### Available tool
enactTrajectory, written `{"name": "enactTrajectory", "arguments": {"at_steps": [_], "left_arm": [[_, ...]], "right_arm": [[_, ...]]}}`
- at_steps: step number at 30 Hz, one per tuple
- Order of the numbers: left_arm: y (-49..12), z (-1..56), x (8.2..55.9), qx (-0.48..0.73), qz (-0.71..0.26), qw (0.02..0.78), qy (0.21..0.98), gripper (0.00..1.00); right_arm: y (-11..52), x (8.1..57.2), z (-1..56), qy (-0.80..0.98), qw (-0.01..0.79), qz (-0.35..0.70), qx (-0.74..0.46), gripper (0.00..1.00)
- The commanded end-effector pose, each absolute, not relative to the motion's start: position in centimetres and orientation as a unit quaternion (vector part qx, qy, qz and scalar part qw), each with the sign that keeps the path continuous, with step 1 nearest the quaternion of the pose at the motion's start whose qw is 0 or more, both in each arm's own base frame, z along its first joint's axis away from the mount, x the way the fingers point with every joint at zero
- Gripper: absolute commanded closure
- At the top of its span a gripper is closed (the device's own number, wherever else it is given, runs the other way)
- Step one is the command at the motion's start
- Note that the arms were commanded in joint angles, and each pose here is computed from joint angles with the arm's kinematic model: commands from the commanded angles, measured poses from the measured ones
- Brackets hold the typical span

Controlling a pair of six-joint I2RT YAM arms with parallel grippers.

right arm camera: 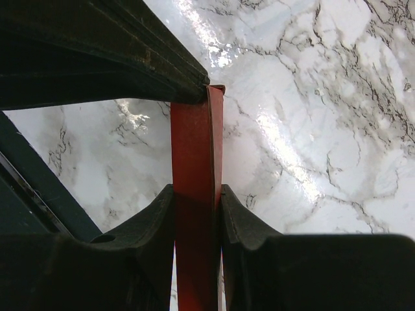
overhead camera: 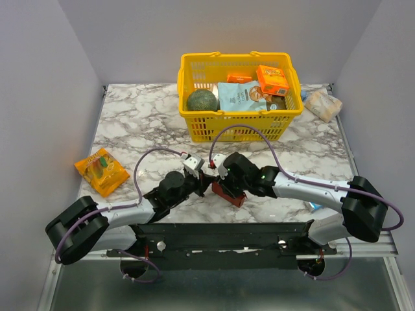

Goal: Fold the paper box

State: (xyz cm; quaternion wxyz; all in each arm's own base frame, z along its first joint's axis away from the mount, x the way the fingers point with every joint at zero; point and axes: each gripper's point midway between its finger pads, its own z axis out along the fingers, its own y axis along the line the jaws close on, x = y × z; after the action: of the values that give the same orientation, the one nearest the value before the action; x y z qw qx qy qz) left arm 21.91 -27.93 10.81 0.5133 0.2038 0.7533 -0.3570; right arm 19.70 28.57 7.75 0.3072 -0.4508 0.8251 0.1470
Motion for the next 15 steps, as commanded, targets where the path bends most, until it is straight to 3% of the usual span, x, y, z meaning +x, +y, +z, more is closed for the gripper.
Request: {"name": "enactTrajectory", "arguments": {"at_steps": [1,15], "left_arm": [[-24.7,4.1,20.0,0.220,-0.269,0.454,0.820,1.00],[-24.0,1.7,19.3,0.230,-0.175,0.449,0.845,1.00]], "right_arm": [[28.6,20.7,8.0,0.822,0.330,0.135,-0.444,0.81],[28.1,21.4,8.5,0.827,0.347,0.117,-0.426,0.78]]}}
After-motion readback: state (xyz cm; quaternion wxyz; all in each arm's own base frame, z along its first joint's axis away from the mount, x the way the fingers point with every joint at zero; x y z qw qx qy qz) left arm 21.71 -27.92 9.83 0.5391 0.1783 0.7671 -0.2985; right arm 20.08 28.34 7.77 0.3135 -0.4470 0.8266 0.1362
